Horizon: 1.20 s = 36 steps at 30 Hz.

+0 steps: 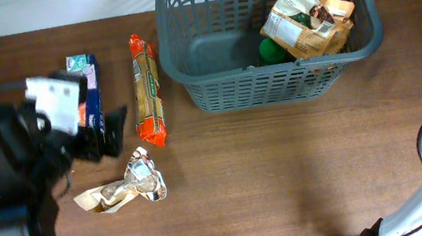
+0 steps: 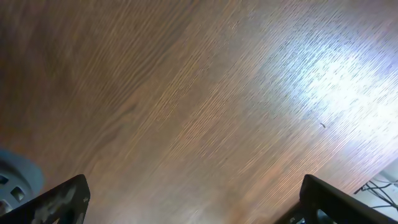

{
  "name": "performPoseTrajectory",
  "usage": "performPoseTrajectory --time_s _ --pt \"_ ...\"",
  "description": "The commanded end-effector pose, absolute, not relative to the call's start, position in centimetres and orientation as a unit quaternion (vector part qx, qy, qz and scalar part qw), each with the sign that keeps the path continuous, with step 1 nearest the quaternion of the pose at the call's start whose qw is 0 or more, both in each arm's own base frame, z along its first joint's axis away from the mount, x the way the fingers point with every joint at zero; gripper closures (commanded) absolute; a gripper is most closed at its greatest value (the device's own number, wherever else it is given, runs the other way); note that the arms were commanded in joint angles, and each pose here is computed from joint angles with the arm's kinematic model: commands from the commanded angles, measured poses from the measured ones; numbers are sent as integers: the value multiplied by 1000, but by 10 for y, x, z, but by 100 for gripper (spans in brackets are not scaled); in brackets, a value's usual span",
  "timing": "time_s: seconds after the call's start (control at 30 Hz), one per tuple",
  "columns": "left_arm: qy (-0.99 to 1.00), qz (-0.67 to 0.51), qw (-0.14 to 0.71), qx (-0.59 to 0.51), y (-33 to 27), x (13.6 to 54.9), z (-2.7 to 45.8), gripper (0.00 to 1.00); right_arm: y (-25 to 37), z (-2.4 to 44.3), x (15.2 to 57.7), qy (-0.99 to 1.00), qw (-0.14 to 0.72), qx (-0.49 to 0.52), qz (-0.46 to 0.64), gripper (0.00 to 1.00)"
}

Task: Pack container
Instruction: 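Move the left gripper over the red-ended spaghetti package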

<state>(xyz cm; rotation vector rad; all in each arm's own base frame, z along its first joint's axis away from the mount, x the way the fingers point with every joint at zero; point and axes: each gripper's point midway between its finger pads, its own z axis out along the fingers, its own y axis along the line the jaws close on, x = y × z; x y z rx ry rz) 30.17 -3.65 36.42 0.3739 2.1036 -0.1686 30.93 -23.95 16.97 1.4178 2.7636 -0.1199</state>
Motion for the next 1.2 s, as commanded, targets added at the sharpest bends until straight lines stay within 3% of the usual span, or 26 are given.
performPoseTrajectory --time_s 0.0,0.17,0.77,1.17 --pt "880 -71 455 117 -29 328 356 1 -240 170 307 886 15 462 -42 1" --pt "929 -70 363 -15 -7 361 317 1 -240 170 307 886 15 462 -42 1" --pt "983 -92 157 -13 -33 407 179 1 -240 170 307 886 15 462 -42 1" --pt "987 -86 138 11 -50 428 140 1 -240 170 307 886 15 462 -42 1"
